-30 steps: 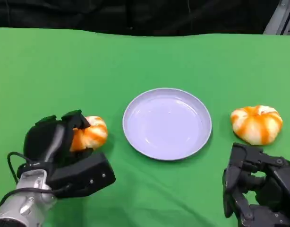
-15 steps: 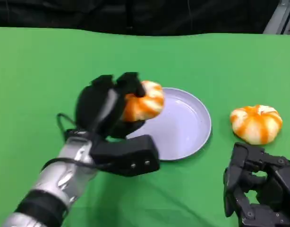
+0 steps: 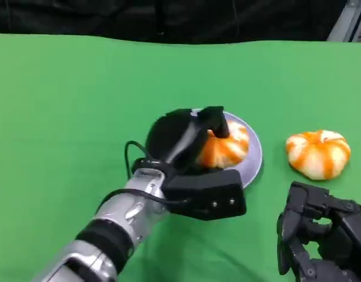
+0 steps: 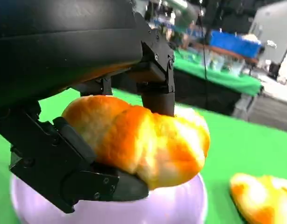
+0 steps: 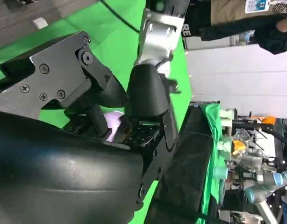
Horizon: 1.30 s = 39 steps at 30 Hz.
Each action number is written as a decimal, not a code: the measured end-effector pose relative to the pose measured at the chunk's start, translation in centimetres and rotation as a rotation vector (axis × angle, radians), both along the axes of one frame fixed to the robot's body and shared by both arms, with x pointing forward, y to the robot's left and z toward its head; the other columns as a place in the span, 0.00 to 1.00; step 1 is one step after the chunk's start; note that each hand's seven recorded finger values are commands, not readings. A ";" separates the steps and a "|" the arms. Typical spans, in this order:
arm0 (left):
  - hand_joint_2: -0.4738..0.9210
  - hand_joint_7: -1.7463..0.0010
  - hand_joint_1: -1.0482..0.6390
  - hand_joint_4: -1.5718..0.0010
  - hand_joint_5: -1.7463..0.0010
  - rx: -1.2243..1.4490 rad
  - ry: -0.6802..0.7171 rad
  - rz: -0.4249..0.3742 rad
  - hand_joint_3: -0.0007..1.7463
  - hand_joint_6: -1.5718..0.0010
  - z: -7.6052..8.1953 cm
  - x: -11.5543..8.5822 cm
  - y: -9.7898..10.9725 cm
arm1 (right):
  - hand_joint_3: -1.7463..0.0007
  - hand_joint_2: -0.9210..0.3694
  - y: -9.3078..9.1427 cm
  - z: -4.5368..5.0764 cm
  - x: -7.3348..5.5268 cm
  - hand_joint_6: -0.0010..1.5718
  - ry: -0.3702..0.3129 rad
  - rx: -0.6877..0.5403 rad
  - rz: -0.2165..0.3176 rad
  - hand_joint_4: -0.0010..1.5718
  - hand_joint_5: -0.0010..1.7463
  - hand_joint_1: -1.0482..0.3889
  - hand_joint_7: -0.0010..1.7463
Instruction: Grasp the bread from the table and place it into the plate.
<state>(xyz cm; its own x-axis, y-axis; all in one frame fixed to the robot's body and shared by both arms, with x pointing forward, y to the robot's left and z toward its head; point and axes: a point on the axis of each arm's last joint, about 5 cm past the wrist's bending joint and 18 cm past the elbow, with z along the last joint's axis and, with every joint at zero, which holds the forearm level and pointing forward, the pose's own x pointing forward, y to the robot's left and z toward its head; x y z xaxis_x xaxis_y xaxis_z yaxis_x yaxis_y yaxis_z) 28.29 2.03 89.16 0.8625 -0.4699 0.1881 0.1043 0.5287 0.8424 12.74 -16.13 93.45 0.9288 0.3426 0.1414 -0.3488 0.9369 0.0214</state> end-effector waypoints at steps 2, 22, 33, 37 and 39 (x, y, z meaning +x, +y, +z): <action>0.96 0.18 0.54 0.47 0.00 0.016 0.023 -0.004 0.17 0.52 -0.3 0.0 0.0 | 0.28 0.29 0.1 0.10 -0.1 0.44 -0.002 0.002 -0.003 0.53 1.00 0.68 0.95; 1.00 1.00 0.11 0.97 0.98 0.122 0.216 -0.082 0.38 0.87 -0.4 0.5 1.4 | 0.25 0.32 0.6 0.23 -0.1 0.46 -0.008 0.021 0.018 0.55 1.00 0.67 0.92; 1.00 1.00 0.00 1.00 1.00 0.320 0.320 -0.196 0.53 1.00 2.5 1.2 3.2 | 0.25 0.32 0.6 0.15 0.0 0.46 0.005 0.027 0.019 0.54 1.00 0.68 0.91; 1.00 1.00 0.00 1.00 1.00 0.280 0.360 -0.201 0.53 1.00 2.9 0.9 4.2 | 0.25 0.33 0.6 0.16 0.0 0.46 0.003 0.025 0.020 0.54 1.00 0.69 0.91; 1.00 1.00 0.00 1.00 1.00 0.239 0.369 -0.189 0.50 1.00 3.1 0.7 4.8 | 0.25 0.33 0.6 0.17 0.0 0.47 -0.003 0.025 0.020 0.54 1.00 0.69 0.91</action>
<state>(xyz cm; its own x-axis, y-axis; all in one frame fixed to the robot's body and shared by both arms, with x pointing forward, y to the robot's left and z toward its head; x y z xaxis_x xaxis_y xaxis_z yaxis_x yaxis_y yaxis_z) 28.95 6.87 92.21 0.7465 -0.6179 -0.2469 0.4948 0.2675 0.8268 12.77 -15.53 93.62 0.9213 0.3574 0.1529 -0.3676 0.9289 0.0439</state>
